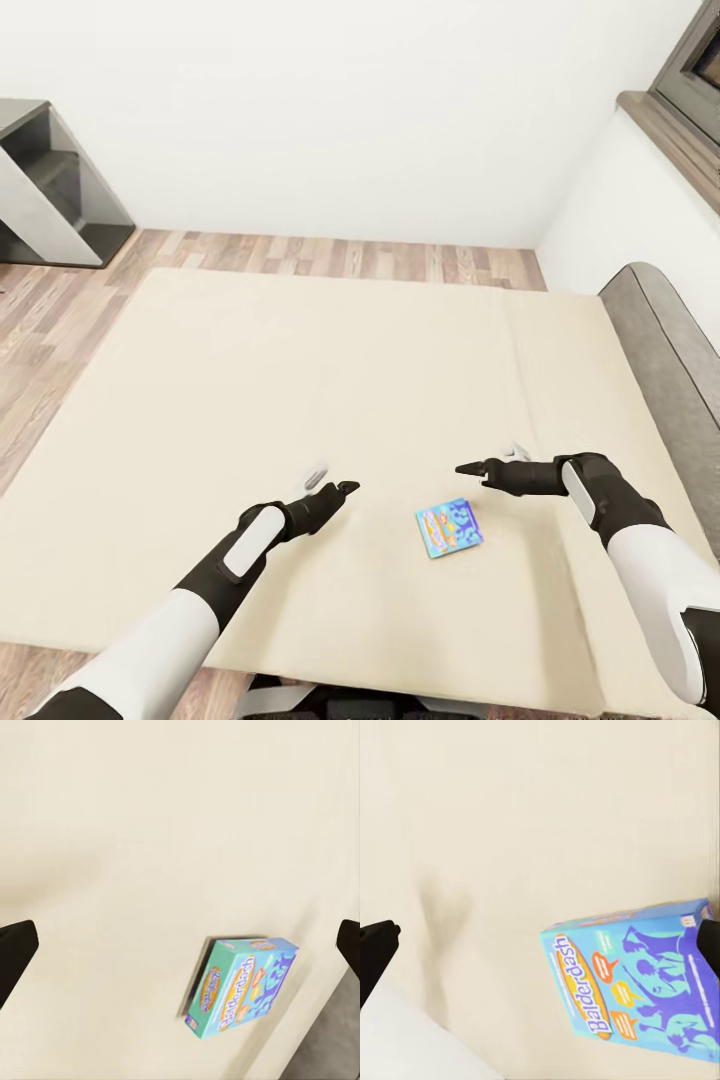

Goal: Put all the toys in the child's room - the three board games (two on the bed and one on the table), the two jigsaw puzzles on the table, and the tennis ball on the table - inside the toy box on the table in the child's room.

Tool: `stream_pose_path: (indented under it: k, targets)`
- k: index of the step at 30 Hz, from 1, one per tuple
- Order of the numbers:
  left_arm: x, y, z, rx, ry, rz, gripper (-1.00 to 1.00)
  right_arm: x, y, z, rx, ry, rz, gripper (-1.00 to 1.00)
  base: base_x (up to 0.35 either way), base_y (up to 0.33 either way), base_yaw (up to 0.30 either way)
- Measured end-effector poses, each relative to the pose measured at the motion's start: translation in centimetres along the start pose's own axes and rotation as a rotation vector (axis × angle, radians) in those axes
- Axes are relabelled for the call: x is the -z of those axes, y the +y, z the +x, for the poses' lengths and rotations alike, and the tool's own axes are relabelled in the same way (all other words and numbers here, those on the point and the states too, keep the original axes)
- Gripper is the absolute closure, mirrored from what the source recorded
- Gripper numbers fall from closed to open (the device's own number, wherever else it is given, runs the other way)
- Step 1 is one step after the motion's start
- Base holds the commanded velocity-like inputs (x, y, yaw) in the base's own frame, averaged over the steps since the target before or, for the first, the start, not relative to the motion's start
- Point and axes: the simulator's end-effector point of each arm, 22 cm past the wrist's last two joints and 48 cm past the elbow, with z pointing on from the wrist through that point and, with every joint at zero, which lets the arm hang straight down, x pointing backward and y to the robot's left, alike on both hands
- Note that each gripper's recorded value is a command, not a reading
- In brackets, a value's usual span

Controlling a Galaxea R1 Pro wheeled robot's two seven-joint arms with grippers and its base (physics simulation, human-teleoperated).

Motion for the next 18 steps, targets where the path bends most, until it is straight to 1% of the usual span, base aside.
stream_pose_path:
  k: [11, 18]
  targets:
    - [-0.5, 0.8, 0.4, 0.01, 0.011, -0.009, -1.0, -0.7, -0.7, 0.6, -0.011, 0.014, 0.004, -1.0, 0.0, 0.0, -0.106]
    - [-0.8, 1.3, 0.7, 0.014, 0.016, -0.014, -1.0, -1.0, -1.1, 1.0, -0.018, 0.021, 0.006, -1.0, 0.0, 0.0, -0.065]
